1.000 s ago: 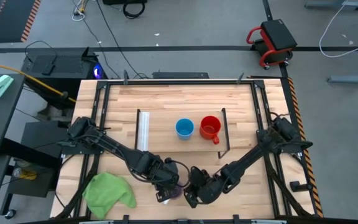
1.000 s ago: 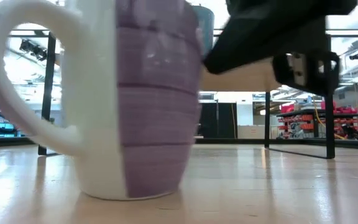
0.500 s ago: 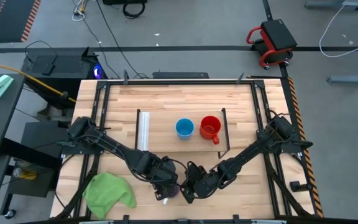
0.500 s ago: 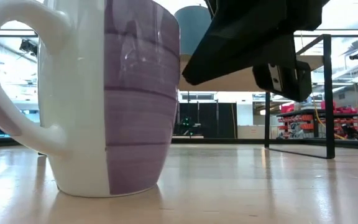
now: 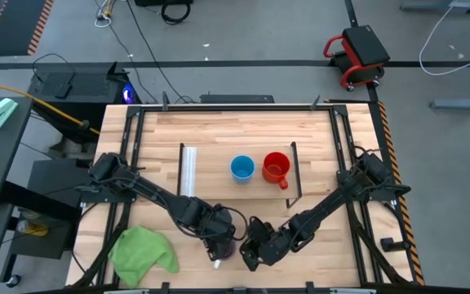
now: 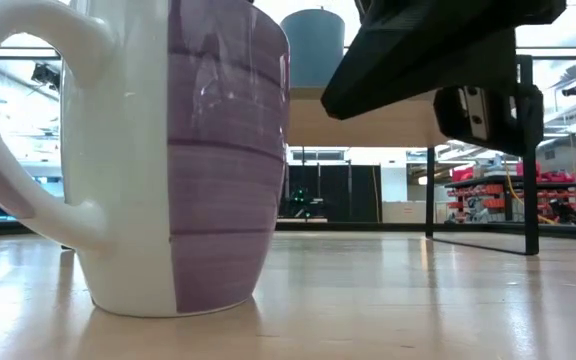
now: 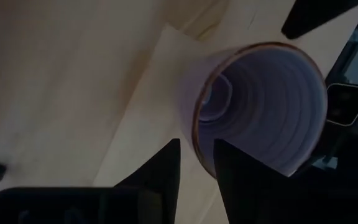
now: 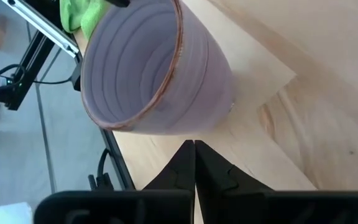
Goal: Stack small to large cups/mugs on shelf
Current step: Put the purple mug to the left of the blue cup on the shelf
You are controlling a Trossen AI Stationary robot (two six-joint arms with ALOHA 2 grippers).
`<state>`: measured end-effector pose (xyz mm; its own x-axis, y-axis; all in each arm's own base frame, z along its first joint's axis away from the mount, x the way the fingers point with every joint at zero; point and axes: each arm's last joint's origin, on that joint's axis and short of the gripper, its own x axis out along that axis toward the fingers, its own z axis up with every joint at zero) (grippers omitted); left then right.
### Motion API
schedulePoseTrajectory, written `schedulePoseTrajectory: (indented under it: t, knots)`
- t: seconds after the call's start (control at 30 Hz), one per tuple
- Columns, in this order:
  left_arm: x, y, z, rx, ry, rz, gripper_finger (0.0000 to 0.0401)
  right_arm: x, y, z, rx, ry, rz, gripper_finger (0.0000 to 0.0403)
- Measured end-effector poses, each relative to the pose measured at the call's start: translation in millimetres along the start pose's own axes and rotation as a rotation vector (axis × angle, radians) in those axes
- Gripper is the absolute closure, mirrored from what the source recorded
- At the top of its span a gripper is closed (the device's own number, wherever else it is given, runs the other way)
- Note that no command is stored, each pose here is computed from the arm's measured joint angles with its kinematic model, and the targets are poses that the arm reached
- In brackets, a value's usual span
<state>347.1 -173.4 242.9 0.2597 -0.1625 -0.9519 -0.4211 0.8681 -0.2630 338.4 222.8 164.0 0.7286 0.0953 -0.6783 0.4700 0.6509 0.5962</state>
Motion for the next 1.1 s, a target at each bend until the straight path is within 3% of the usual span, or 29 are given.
schedulePoseTrajectory:
  t: [1.1]
  knots:
    - [24,1,11,-0.030,0.062,-0.036,0.0302,0,-4,0,-0.012,0.007,-0.034,0.0394]
